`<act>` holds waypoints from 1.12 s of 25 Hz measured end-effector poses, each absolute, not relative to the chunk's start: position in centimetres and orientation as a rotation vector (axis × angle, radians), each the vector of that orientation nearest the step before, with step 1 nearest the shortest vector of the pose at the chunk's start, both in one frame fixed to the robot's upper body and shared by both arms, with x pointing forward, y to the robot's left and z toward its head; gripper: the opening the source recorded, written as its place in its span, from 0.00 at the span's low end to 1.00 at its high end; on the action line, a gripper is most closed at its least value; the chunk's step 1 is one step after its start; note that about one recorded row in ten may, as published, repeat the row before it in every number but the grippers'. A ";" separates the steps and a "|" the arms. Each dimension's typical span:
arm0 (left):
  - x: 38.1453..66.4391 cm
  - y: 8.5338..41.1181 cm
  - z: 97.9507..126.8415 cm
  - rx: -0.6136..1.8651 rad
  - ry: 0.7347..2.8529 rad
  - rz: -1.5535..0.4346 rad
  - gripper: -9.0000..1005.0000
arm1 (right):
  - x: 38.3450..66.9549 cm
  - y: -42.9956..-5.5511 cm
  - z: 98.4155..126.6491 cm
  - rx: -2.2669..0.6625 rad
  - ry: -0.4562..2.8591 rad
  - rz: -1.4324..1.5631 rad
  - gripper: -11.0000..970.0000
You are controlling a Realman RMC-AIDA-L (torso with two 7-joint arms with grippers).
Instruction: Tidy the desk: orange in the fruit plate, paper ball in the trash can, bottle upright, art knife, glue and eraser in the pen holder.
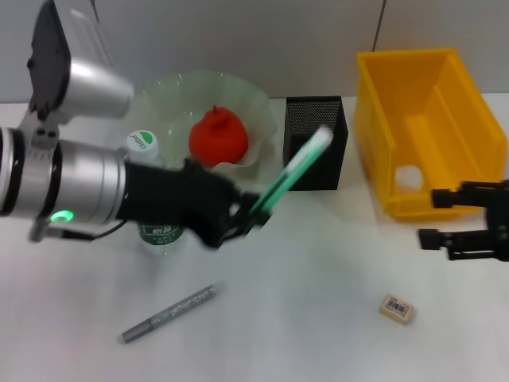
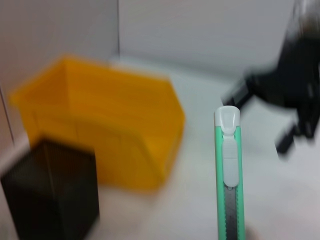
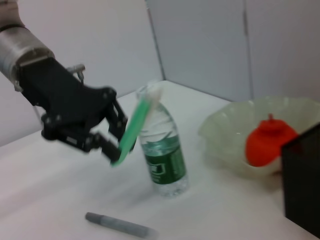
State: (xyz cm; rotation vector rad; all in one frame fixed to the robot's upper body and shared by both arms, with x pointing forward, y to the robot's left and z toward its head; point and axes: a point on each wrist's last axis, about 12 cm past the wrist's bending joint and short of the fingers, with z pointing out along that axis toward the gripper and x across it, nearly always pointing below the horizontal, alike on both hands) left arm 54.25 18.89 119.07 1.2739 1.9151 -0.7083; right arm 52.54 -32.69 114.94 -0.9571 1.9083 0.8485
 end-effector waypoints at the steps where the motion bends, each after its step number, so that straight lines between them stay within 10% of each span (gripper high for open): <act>1: 54.2 18.9 119.1 1.274 1.915 -0.708 0.23 | 52.2 -33.2 114.9 -0.937 1.913 0.841 0.81; 28: 60.8 7.3 115.6 0.678 1.731 -0.611 0.27 | 50.5 -34.8 113.0 -0.877 1.910 0.863 0.80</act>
